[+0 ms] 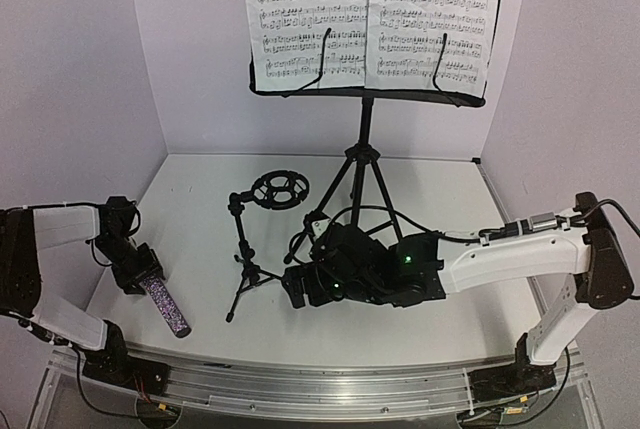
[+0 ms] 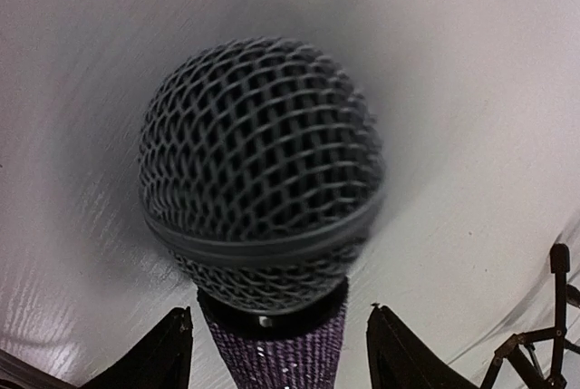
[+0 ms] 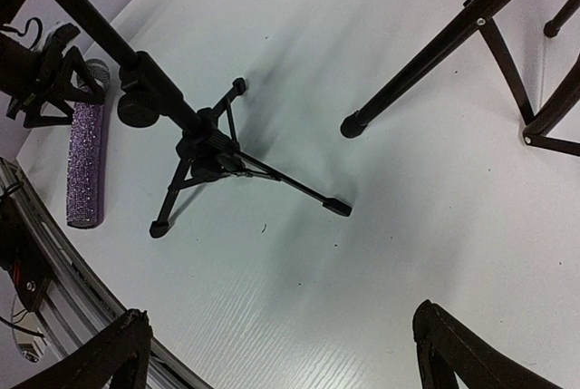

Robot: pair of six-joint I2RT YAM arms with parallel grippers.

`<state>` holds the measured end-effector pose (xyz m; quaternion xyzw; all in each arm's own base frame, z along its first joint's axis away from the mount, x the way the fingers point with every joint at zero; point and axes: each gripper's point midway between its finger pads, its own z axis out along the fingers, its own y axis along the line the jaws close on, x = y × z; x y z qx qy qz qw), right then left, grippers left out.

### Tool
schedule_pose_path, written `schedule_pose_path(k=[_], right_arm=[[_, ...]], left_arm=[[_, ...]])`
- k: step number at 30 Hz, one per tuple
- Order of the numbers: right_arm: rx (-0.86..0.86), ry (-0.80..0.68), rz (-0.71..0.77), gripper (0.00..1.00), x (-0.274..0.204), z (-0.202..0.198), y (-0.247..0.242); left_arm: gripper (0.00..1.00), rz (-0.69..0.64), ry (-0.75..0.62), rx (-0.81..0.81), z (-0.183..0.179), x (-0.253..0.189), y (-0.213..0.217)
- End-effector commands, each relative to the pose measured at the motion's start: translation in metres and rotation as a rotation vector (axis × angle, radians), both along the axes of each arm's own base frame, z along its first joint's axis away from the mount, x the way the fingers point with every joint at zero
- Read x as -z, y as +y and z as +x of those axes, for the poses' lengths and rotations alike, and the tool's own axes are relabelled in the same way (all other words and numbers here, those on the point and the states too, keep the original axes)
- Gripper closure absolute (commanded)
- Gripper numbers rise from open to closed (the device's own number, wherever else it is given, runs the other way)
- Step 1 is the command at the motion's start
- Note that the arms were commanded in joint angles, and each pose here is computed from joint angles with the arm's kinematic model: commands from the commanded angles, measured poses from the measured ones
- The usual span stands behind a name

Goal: Set up the instrument practice props

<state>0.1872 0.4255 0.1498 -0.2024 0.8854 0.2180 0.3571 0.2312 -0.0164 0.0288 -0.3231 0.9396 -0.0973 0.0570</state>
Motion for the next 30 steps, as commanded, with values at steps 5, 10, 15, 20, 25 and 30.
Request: schedule_pose_path(k=[5,10,15,20,25,30], right_arm=[[0.002,-0.047,0.019,0.02,-0.019,0.003,0.003],[-0.031,-0.038,0.039,0.02,-0.026,-0.001,0.007],[-0.246,-0.038,0.054,0.03,-0.045,-0.03,0.032],[-0.484,-0.073,0.145,0.04,-0.095,-0.067,0.073],[-0.575,-0.097,0.257,0.04,-0.163,-0.08,0.116],[-0.577,-0.207,0.291,0.05,-0.196,-0.069,0.148]], left_arm=[[0.58,0.014,-0.084,-0.015,0.024,0.009,0.002],[0.99,0.044,-0.124,0.004,0.034,-0.003,0.007],[1.0,0.029,-0.295,0.082,0.056,-0.081,0.0],[1.0,0.037,-0.706,0.264,0.07,-0.219,-0.02],[1.0,0.053,-1.29,0.627,0.027,-0.355,-0.068],[1.0,-0.085,-1.5,0.958,-0.042,-0.403,-0.113]])
